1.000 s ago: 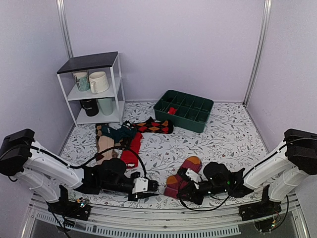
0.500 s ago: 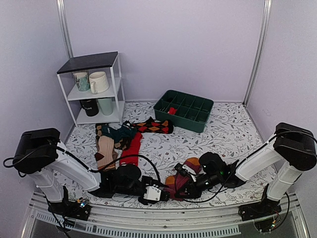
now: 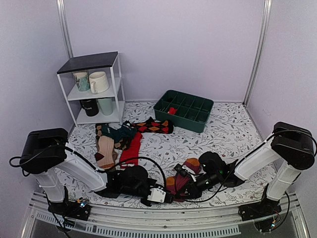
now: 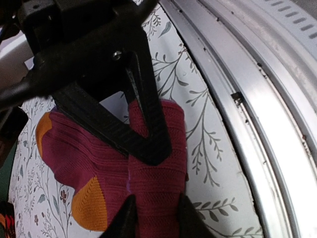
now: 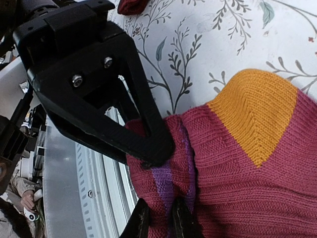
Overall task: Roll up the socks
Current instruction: Roll a pair of socks at the center of the board.
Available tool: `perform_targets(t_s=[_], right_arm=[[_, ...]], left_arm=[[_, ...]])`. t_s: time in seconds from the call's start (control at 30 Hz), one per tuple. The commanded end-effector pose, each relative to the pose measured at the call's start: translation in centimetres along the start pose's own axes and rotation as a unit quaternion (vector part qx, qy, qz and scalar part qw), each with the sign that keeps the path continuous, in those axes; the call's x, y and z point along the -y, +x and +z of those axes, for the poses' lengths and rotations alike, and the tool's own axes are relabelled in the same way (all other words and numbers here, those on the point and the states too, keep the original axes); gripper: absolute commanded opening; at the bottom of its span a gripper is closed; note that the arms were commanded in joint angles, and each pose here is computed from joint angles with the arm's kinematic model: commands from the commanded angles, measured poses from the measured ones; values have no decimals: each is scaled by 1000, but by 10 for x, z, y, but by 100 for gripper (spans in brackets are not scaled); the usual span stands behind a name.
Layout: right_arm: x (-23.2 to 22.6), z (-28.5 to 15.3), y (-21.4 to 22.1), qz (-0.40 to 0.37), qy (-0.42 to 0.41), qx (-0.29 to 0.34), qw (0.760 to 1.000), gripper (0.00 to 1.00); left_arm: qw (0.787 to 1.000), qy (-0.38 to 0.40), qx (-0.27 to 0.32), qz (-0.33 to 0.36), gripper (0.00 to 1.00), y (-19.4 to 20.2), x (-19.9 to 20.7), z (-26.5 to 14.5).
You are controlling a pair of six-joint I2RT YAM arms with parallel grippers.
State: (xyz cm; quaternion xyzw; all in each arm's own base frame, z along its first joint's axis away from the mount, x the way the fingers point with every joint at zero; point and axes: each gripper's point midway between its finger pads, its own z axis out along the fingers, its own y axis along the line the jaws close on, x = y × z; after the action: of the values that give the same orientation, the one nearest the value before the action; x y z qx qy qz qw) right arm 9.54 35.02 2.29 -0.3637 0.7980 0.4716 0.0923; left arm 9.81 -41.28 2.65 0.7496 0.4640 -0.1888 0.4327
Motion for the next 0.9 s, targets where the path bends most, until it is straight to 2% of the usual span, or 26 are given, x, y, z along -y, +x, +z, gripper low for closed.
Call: perform_targets(t_s=[0.0, 0.07, 0.1, 0.27, 0.43, 0.53, 0.7, 0.8, 0.87], right_arm=[[34, -2, 74, 94, 57, -111, 988, 12], [35, -1, 73, 95, 58, -110, 988, 13], [35, -1, 73, 96, 58, -111, 988, 13], [36, -9, 57, 70, 83, -73, 991, 26], [24, -38, 7, -29, 117, 53, 991, 40], [11, -54, -12, -126, 144, 124, 974, 49], [-26, -69, -19, -283, 184, 203, 919, 53], [-36, -66, -11, -342, 201, 198, 896, 55], [-43, -57, -6, -365, 200, 184, 891, 56]], left_arm=[[999, 43, -4, -5, 15, -2, 15, 8], [998, 55, -14, -14, 3, 2, 18, 12], [998, 59, -17, -18, 0, 2, 20, 12], [992, 89, -19, -84, 0, 0, 24, 3], [968, 150, -62, -194, 0, 11, 37, -6], [950, 176, -81, -245, 0, 14, 43, -8], [917, 210, -102, -324, 0, 25, 45, -14], [901, 226, -124, -349, 0, 40, 53, -13], [895, 231, -135, -356, 0, 47, 56, -11]])
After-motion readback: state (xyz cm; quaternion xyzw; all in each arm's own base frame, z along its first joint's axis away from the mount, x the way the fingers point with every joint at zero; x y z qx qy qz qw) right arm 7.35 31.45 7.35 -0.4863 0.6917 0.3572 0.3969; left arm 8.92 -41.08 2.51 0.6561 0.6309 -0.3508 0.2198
